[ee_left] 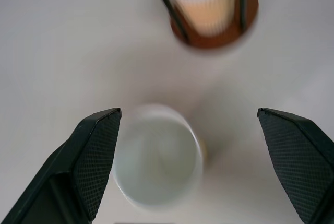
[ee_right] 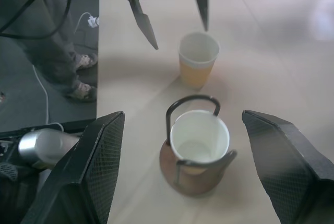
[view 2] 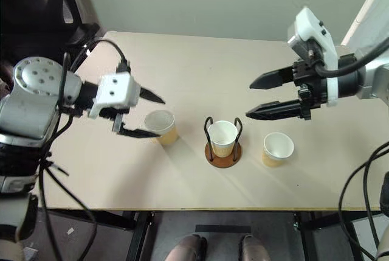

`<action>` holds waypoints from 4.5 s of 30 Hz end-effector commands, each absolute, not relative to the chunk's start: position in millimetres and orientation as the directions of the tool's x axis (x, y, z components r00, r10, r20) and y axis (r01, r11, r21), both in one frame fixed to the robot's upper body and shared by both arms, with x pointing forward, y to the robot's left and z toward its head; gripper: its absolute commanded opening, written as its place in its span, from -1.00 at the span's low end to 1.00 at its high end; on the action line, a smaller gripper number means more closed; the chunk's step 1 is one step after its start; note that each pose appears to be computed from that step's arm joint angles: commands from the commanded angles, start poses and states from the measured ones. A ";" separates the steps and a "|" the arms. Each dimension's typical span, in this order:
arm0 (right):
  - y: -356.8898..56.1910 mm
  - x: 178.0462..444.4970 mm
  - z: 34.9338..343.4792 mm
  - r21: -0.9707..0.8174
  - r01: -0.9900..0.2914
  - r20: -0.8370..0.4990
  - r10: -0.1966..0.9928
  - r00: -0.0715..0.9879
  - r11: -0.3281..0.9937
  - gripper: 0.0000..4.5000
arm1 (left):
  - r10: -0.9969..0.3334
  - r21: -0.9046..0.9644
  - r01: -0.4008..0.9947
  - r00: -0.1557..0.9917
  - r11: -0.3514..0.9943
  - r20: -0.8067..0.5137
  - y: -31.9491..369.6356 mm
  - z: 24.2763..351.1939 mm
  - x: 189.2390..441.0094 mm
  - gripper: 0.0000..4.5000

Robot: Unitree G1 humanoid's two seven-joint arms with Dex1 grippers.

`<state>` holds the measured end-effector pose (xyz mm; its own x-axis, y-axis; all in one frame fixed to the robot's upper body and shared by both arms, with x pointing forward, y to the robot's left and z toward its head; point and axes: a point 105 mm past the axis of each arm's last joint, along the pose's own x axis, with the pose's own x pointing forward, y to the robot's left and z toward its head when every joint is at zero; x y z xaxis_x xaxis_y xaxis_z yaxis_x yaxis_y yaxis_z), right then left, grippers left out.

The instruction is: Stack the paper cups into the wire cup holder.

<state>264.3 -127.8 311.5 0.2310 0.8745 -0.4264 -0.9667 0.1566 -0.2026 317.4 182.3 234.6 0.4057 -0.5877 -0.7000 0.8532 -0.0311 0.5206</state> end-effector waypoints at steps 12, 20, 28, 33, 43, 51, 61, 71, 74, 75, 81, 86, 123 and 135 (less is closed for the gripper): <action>-125.6 265.4 319.1 -0.233 -0.963 -0.396 0.891 0.222 0.137 0.65 | -0.483 0.580 0.814 0.500 -0.021 -0.719 188.6 222.5 333.9 1.00; -127.3 263.6 317.9 -0.231 -0.962 -0.399 0.887 0.232 0.148 0.65 | -0.473 0.577 0.816 0.502 -0.019 -0.724 186.4 212.1 351.2 1.00; -128.2 261.0 316.9 -0.225 -0.961 -0.401 0.884 0.242 0.161 0.67 | -0.505 0.570 0.822 0.485 -0.017 -0.714 174.2 204.9 368.1 0.83; -129.2 259.3 314.6 -0.215 -0.962 -0.407 0.881 0.243 0.166 0.67 | -0.533 0.524 0.851 0.421 -0.048 -0.734 169.5 202.1 367.0 0.09; -138.1 258.3 309.9 -0.207 -0.962 -0.435 0.864 0.254 0.178 0.67 | -0.669 0.393 0.909 0.207 -0.138 -0.714 148.8 226.6 341.9 -0.99; -146.3 261.1 309.9 -0.244 -0.952 -0.464 0.840 0.281 0.184 0.67 | -0.798 0.449 0.881 0.163 -0.147 -0.581 119.6 290.6 331.6 -0.99; -145.1 256.7 309.9 -0.253 -0.954 -0.482 0.834 0.268 0.160 0.67 | -0.865 0.416 0.873 -0.011 -0.253 -0.501 82.3 326.5 310.9 -0.99; -149.5 251.0 311.3 -0.265 -0.942 -0.475 0.823 0.312 0.204 0.67 | -0.825 0.388 0.850 -0.091 -0.357 -0.558 62.6 314.2 314.9 -0.99; -149.9 249.3 310.4 -0.265 -0.939 -0.469 0.821 0.325 0.220 0.67 | -0.809 0.382 0.841 -0.106 -0.383 -0.579 56.8 305.7 319.1 -0.99; -150.0 248.9 310.3 -0.265 -0.938 -0.468 0.821 0.328 0.224 0.67 | -0.807 0.379 0.841 -0.111 -0.387 -0.580 55.0 303.8 320.6 -0.99; -150.0 247.4 310.0 -0.263 -0.934 -0.465 0.817 0.341 0.240 0.67 | -0.789 0.369 0.833 -0.126 -0.413 -0.601 48.1 292.6 326.7 -0.99; -150.5 246.6 310.0 -0.261 -0.932 -0.463 0.815 0.349 0.251 0.67 | -0.764 0.365 0.821 -0.127 -0.439 -0.633 47.4 281.9 329.5 -0.99; -165.4 247.9 233.7 -0.274 -0.924 -0.639 0.668 0.381 0.266 0.67 | -0.909 0.415 0.886 -0.017 -0.206 -0.415 71.8 318.5 340.6 0.99; -181.2 280.4 197.5 -0.344 -0.919 -0.734 0.555 0.392 0.194 0.67 | -0.911 0.395 0.919 0.153 -0.012 -0.384 126.4 312.2 335.8 0.99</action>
<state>276.3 -178.9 192.9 0.3730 0.5705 -0.7317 -0.9277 0.2163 -0.3042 341.6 123.6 299.9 0.1314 -0.9075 -0.3989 0.9380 -0.0164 0.3463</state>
